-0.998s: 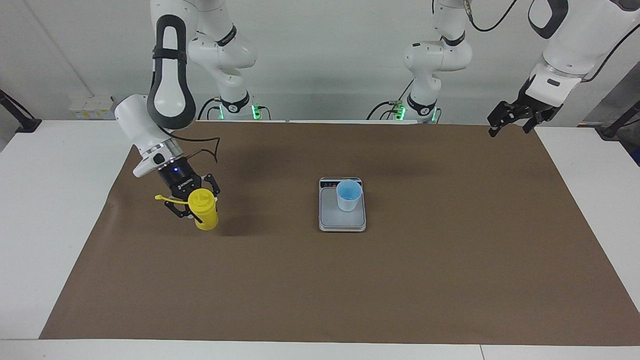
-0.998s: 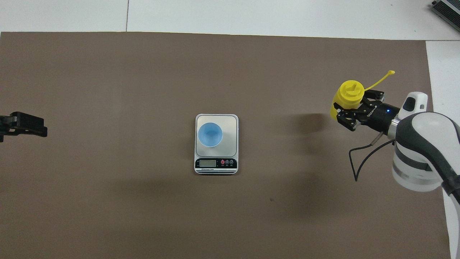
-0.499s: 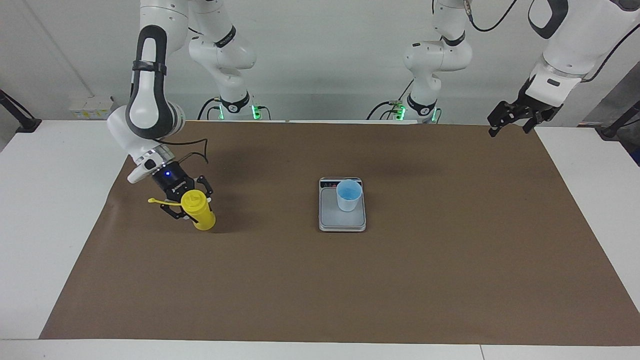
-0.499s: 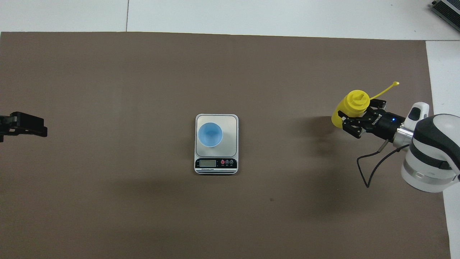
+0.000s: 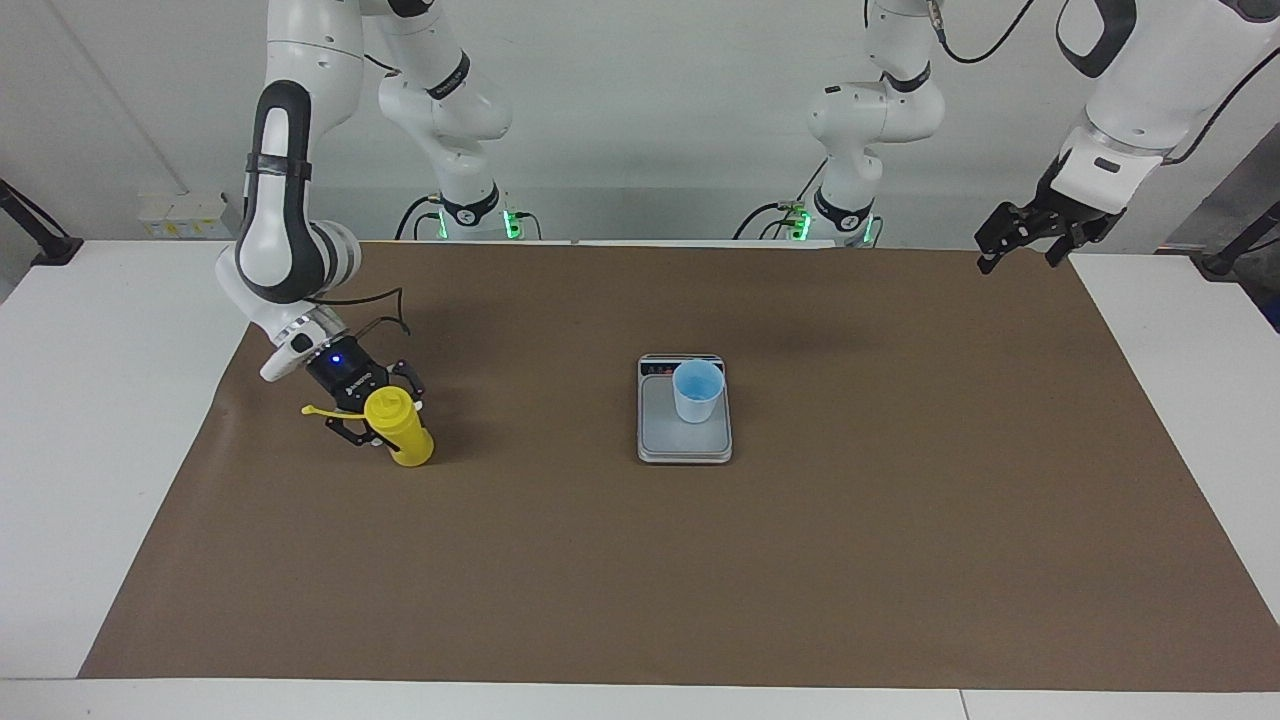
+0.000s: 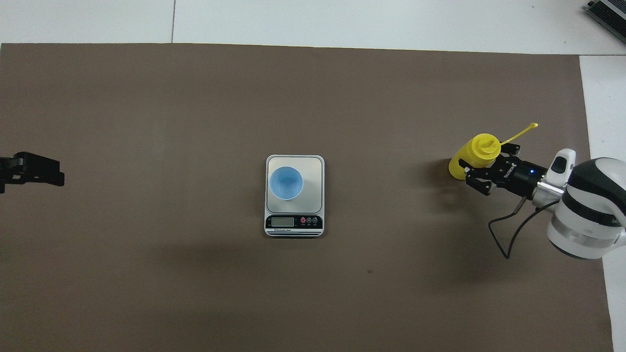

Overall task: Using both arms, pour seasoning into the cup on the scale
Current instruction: 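Set the yellow bottle down and open the right gripper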

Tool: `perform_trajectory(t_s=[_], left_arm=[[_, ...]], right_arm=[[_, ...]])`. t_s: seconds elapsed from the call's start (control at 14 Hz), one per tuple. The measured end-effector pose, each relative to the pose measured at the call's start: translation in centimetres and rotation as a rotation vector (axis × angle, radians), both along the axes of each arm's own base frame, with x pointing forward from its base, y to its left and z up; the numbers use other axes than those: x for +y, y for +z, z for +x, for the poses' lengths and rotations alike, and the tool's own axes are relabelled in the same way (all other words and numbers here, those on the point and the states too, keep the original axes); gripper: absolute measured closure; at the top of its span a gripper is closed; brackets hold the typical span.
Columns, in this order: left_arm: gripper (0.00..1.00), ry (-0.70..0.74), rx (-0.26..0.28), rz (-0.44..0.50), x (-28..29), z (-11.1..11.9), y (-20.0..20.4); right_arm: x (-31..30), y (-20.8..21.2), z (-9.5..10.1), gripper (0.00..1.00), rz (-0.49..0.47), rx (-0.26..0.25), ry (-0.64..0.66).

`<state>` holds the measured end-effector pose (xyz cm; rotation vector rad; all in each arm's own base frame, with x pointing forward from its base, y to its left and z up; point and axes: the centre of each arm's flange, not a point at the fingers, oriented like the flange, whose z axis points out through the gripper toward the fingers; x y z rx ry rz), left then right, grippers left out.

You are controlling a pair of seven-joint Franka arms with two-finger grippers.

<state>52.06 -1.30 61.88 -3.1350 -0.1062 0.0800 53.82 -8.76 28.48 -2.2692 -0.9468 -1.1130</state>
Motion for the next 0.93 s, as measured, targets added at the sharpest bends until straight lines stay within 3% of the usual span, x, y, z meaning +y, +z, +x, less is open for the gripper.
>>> perform_trajectory(t_s=[0.07, 0.36, 0.93], left_arm=[[0.00, 0.000, 0.000, 0.000, 0.0, 0.0, 0.0], [0.00, 0.000, 0.000, 0.000, 0.0, 0.0, 0.0], [0.00, 0.000, 0.000, 0.000, 0.0, 0.0, 0.0]], right_arm=[[0.0, 0.1, 0.0, 0.45, 0.000, -0.001, 0.000], [-0.4, 0.6, 0.3, 0.01, -0.002, -0.013, -0.006], [-3.3, 1.1, -0.5, 0.00, -0.074, -0.006, 0.042]])
